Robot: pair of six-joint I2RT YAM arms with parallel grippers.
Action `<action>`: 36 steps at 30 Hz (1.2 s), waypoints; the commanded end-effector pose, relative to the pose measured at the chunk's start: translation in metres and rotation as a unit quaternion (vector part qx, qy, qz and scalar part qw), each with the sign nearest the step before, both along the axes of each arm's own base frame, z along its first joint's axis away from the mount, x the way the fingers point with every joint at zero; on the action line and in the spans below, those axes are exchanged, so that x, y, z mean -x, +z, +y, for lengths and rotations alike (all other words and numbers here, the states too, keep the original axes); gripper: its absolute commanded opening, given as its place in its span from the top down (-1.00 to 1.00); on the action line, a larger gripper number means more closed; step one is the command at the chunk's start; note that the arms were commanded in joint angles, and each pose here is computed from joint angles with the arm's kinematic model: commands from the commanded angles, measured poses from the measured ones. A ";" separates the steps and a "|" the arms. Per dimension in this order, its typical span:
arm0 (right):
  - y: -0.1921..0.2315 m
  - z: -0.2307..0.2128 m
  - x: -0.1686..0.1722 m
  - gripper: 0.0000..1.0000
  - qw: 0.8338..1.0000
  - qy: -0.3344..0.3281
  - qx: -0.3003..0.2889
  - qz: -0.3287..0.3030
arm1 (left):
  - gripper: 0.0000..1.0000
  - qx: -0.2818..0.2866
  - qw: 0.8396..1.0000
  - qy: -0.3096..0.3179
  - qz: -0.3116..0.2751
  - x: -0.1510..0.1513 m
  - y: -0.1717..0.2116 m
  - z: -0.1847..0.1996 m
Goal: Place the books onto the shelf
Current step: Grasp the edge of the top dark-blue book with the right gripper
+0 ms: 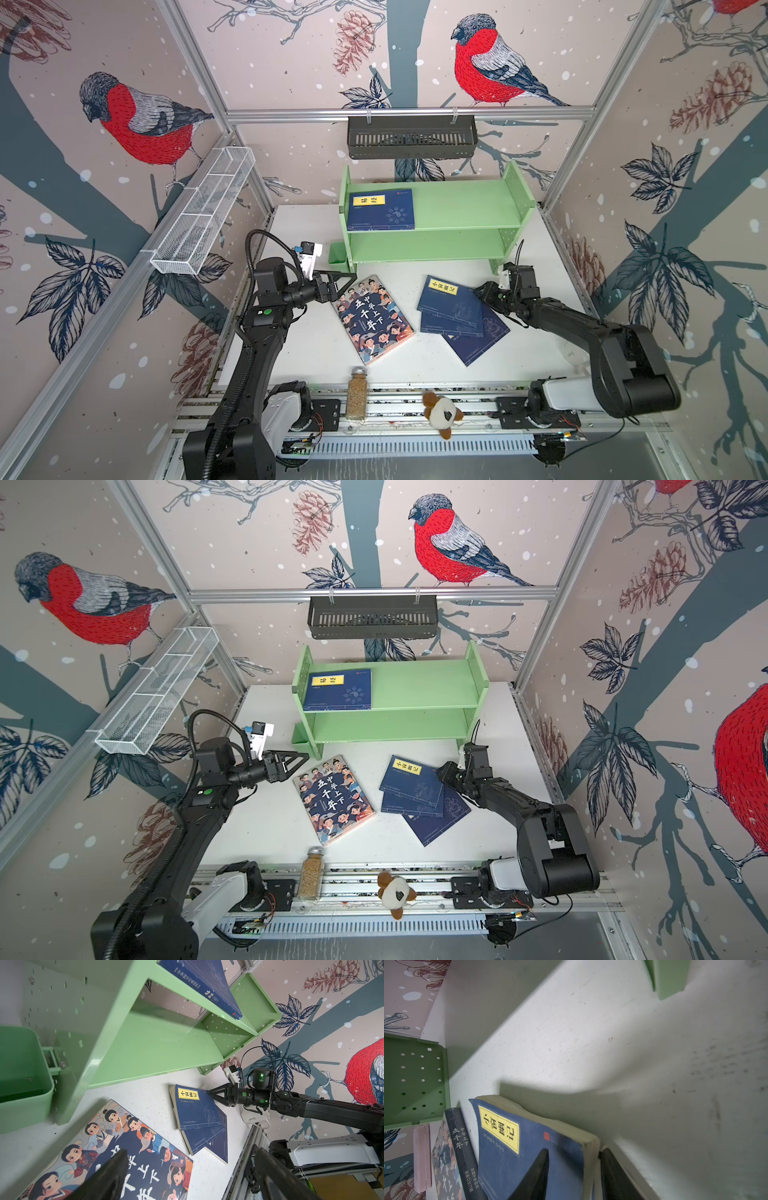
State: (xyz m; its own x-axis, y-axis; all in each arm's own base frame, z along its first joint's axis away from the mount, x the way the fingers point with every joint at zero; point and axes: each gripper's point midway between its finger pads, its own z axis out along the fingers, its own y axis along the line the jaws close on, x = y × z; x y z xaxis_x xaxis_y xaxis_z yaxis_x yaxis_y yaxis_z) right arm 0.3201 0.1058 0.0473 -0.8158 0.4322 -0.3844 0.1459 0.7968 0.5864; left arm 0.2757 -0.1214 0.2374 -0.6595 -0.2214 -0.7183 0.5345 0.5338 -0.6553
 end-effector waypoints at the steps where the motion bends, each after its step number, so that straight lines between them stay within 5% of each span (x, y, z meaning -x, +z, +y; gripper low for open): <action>1: 0.001 0.004 -0.004 0.13 1.000 0.012 -0.007 -0.010 | -0.90 0.001 1.000 -0.010 -0.017 0.002 0.005 -0.002; 9: 0.002 0.006 -0.008 0.23 1.000 0.014 -0.022 -0.015 | -0.90 0.000 1.000 -0.009 -0.017 0.001 0.005 -0.002; 24: 0.019 -0.008 -0.009 0.93 0.999 0.000 0.007 -0.043 | -0.90 0.001 1.000 -0.008 -0.016 -0.001 0.007 -0.002; 36: 0.070 0.011 0.002 1.00 0.993 0.045 -0.034 -0.101 | -0.90 0.006 1.000 -0.010 -0.014 -0.004 0.014 -0.003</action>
State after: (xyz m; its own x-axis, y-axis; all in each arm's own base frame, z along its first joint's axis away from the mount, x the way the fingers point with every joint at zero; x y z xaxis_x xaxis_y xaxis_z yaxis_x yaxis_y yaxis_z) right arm 0.3218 0.1062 0.1017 -0.7557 0.4182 -0.5040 0.0144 0.7800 0.6256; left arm 0.2786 -0.1226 0.2425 -0.6558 -0.2173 -0.7230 0.5420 0.5311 -0.6513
